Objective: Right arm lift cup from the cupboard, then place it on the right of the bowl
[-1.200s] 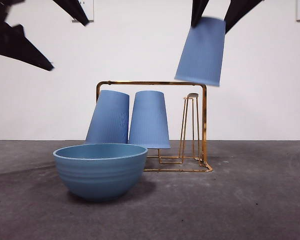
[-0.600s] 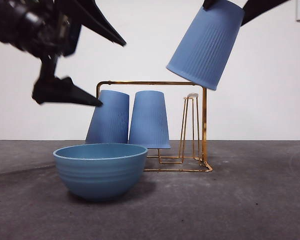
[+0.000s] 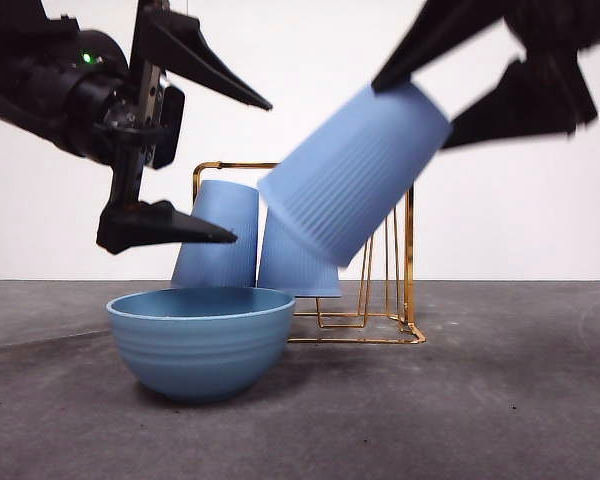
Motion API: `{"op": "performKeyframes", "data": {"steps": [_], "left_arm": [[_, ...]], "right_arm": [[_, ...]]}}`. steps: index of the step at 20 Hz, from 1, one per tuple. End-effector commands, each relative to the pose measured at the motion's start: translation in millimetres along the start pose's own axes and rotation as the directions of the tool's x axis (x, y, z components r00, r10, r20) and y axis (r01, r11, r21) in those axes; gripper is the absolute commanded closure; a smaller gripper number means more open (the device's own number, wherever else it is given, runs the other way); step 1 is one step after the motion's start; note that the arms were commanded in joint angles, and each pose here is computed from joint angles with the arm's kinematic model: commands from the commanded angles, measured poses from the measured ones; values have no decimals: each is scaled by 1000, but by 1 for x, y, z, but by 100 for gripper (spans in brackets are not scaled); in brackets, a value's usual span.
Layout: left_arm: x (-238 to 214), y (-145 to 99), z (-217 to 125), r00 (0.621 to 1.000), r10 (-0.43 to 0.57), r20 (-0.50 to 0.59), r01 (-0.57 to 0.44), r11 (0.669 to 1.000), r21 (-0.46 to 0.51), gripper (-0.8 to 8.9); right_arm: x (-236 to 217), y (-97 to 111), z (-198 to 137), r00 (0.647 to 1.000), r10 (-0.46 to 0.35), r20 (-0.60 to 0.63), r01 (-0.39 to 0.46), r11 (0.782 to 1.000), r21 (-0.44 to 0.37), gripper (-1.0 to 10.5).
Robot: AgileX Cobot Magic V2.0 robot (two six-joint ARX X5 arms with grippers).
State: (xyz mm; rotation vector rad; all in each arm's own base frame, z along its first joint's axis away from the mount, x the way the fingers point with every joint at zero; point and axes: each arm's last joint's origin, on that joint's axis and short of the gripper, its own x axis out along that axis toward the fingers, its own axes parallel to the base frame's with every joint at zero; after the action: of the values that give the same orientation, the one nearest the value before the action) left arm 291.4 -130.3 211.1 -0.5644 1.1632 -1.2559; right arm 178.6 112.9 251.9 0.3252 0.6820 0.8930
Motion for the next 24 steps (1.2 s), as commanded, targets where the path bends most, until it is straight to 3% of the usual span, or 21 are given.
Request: {"op": "performKeyframes", "data": {"steps": [1,5,13,20,24], "left_arm": [[5,7,7,1000,-27,2,27,999,-33,297],[9,12,13,996,-91,9,91,994,-67,318],[12,7,23,988,-152,28,154,985,-72,341],[14,5,23,984,-175,17,176,983,-59,772],[14,5,23,984,-178,16,179,982,-56,808]], "right_arm": [[5,-3,-3,996,53,74,-58,996,62,750],[8,-7,-12,986,100,131,-111,991,81,750],[11,-8,-9,978,121,170,-136,988,75,750],[29,-17,-11,980,127,154,-145,983,109,750],[32,-18,-12,981,127,144,-145,983,117,749]]}}
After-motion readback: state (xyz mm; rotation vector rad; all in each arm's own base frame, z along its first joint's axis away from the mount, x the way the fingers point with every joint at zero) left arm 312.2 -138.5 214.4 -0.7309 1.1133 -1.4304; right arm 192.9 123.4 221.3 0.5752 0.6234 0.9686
